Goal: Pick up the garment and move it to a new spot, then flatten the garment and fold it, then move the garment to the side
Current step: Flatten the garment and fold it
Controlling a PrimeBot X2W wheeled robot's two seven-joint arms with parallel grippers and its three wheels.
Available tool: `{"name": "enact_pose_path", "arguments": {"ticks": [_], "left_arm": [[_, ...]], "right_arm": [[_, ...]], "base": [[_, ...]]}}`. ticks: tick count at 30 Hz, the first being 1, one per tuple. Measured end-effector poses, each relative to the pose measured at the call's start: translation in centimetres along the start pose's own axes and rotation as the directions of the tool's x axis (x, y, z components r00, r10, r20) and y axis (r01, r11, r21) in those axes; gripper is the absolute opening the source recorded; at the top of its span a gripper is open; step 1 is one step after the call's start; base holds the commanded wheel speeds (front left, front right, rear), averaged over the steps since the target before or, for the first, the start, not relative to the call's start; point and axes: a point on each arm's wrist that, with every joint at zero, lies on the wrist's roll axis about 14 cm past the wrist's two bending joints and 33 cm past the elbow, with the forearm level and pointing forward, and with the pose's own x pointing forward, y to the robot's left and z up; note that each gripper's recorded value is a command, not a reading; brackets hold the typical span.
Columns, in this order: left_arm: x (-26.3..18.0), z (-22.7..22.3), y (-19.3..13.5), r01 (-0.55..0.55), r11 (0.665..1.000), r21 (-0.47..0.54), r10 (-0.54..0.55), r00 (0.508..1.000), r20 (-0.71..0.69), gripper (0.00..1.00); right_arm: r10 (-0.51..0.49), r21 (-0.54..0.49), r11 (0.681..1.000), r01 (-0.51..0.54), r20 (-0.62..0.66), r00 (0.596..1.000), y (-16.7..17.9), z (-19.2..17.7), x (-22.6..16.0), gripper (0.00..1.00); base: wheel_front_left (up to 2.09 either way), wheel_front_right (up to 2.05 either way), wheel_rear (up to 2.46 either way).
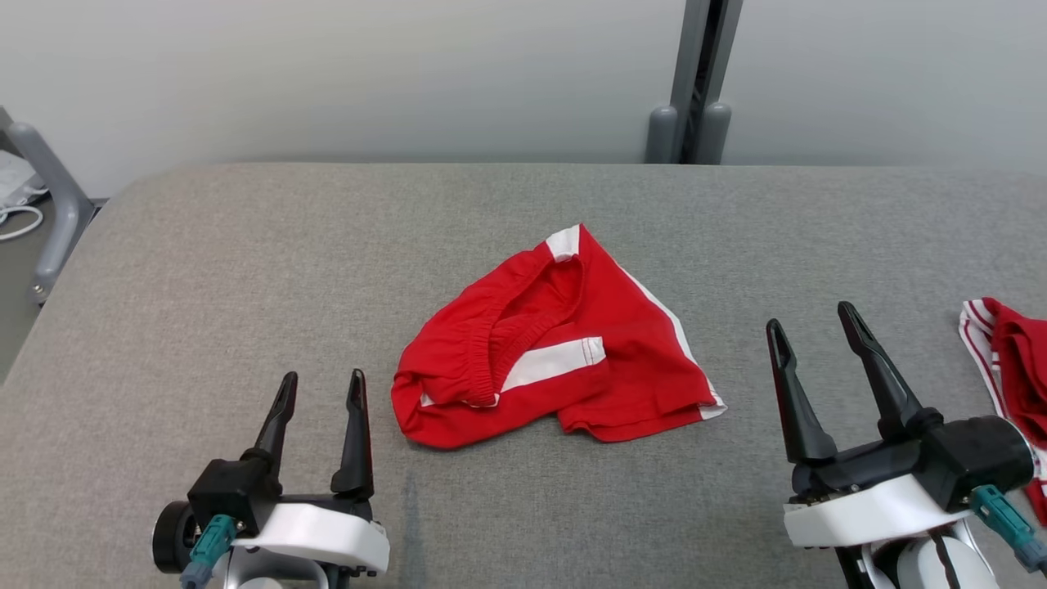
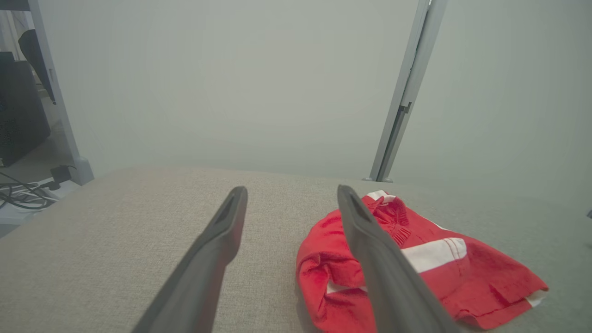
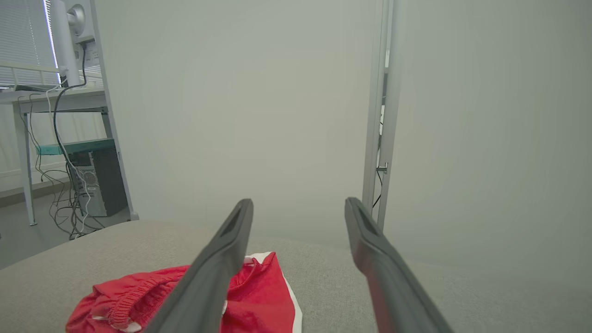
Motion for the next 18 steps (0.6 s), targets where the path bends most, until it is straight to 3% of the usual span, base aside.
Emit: {"name": "enact_pose_path", "arguments": {"ticks": [10, 18], "left_arm": [[-0.2, -0.9, 0.6, -0.022, 1.000, 0.012, 0.022, 1.000, -0.022, 1.00], [0.3, -1.7, 1.5, -0.044, 0.999, 0.023, 0.045, 0.998, -0.047, 1.00]], "right_arm": [[0.007, 0.032, 0.999, -0.002, -0.173, 0.985, -0.4, -5.6, 2.4, 1.00], [0.118, 0.109, 0.990, -0.085, -0.339, 0.933, 2.2, -10.0, 6.6, 1.00]], "base": [[0.00, 0.00, 0.00], [0.00, 0.00, 0.00]]}}
